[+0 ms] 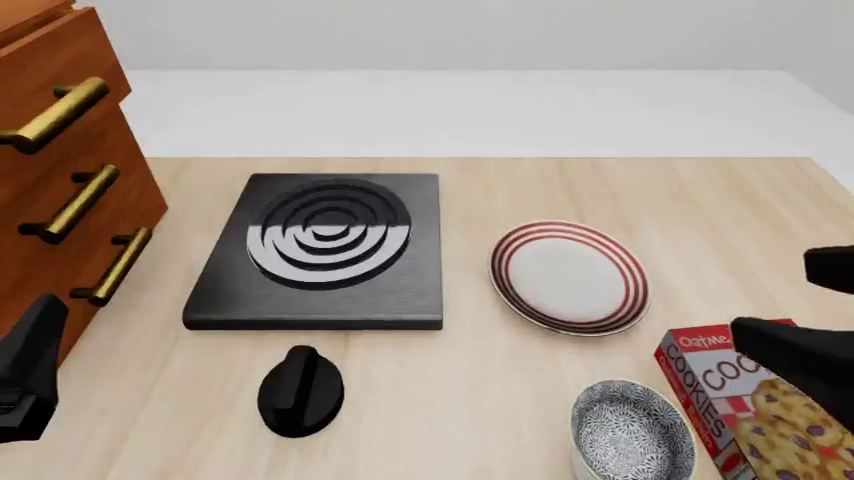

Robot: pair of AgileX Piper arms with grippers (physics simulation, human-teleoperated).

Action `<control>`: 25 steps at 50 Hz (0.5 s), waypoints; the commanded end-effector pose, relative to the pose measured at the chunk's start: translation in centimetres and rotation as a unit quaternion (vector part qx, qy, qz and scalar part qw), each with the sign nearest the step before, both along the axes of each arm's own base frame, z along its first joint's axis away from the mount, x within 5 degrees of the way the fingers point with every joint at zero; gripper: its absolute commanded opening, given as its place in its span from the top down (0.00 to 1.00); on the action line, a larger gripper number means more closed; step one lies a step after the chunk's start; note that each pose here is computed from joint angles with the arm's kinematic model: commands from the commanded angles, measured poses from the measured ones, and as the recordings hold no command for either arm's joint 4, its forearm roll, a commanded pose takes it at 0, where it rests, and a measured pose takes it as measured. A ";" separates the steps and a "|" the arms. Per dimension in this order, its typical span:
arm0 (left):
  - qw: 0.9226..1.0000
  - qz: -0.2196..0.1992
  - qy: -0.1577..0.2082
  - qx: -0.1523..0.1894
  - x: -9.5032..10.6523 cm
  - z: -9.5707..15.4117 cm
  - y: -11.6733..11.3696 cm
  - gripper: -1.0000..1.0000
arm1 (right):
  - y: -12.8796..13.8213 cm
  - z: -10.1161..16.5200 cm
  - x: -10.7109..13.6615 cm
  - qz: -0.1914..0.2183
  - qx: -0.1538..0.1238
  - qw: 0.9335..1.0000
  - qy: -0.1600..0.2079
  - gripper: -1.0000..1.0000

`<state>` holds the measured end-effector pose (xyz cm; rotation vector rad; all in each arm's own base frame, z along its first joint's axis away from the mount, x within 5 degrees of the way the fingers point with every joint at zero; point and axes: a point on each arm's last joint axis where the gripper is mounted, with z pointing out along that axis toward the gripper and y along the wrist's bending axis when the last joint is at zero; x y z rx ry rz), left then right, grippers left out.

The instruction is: Pick the akita bowl on the ramekin and place it on the plate.

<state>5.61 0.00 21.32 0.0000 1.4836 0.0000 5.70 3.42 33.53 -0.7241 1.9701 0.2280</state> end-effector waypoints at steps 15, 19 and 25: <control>1.000 0.000 0.000 0.000 0.0 0.0 0.0 0.00 | 2.9 -3.2 0.7 0.104 -0.094 0.979 0.148 0.00; 1.000 0.000 0.000 0.000 0.0 0.0 0.0 0.00 | 3.8 -4.6 0.9 0.118 -0.103 0.973 0.170 0.00; 1.000 0.000 0.000 0.000 0.0 0.0 0.0 0.00 | 4.5 -5.1 1.2 0.126 -0.111 0.969 0.180 0.00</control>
